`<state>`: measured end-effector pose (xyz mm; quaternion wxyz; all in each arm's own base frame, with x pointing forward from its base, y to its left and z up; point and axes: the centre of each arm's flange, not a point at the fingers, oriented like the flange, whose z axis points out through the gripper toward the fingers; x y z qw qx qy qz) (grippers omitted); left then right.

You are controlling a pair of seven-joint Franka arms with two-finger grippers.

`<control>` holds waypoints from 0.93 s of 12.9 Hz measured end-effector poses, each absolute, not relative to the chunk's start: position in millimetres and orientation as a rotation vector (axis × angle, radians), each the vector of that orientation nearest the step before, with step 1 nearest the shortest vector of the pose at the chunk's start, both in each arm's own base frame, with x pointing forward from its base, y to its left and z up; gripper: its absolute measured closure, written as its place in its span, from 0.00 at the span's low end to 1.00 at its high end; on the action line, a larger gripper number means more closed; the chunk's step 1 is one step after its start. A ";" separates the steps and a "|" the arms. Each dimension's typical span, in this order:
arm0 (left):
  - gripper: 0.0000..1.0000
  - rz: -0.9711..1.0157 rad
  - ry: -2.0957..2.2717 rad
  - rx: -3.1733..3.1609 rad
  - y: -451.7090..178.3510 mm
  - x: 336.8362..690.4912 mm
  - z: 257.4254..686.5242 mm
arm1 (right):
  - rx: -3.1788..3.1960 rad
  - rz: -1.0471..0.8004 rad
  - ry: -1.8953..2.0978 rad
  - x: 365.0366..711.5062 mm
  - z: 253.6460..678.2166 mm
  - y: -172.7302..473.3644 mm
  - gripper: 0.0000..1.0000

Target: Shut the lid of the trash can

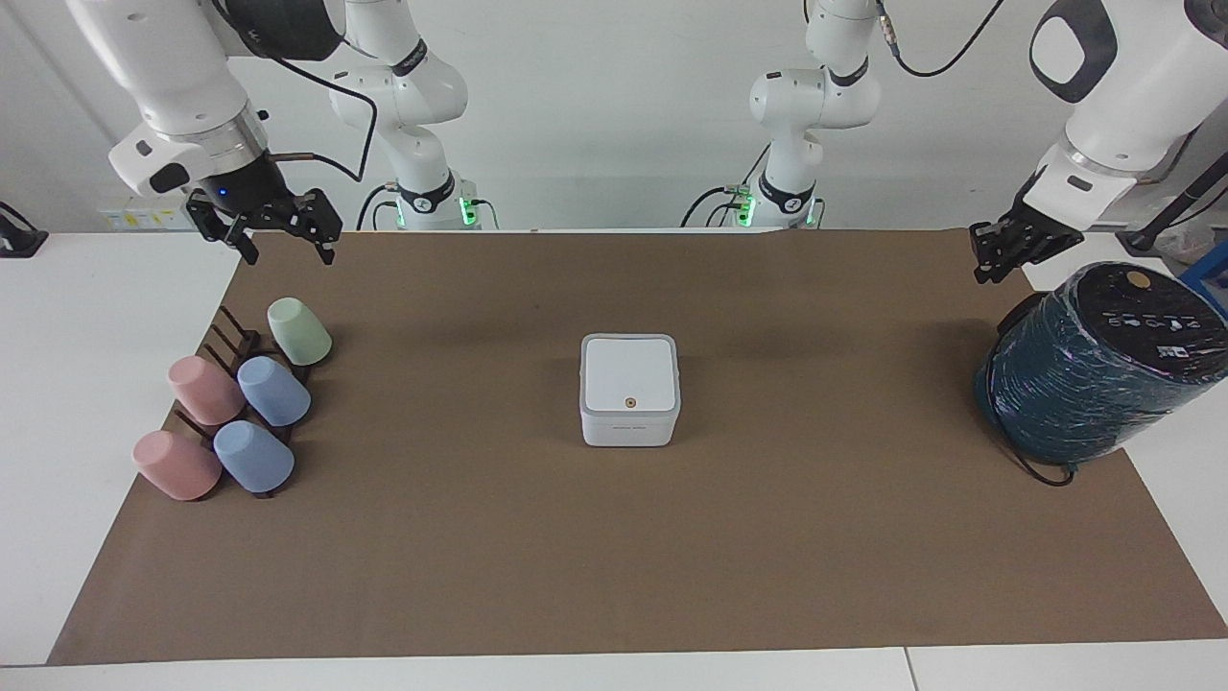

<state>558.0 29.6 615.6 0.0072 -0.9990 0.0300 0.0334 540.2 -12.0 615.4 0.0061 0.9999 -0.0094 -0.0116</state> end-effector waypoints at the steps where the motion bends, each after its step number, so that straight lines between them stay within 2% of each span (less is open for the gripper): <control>1: 0.77 0.114 0.094 -3.124 30.1 552.2 621.1 | 3.129 -0.036 -0.030 540.2 615.4 -12.0 0.00; 2: 0.76 0.128 0.098 -3.122 30.8 546.8 625.6 | 3.129 -0.036 -0.030 540.2 615.4 -12.0 0.00; 4: 0.56 0.146 0.101 -3.119 31.7 539.7 631.2 | 3.129 -0.036 -0.030 540.2 615.4 -12.0 0.00; 5: 0.56 0.150 0.103 -3.118 31.7 537.8 632.8 | 3.129 -0.036 -0.030 540.2 615.4 -12.0 0.00; 7: 0.39 0.147 0.118 -3.117 27.9 537.2 634.0 | 3.129 -0.036 -0.030 540.2 615.4 -12.0 0.00; 10: 0.01 0.141 0.161 -3.114 14.1 538.3 634.2 | 3.129 -0.036 -0.030 540.2 615.4 -12.0 0.00; 12: 0.00 0.108 0.195 -3.111 2.4 541.5 632.6 | 3.129 -0.036 -0.030 540.2 615.4 -12.0 0.00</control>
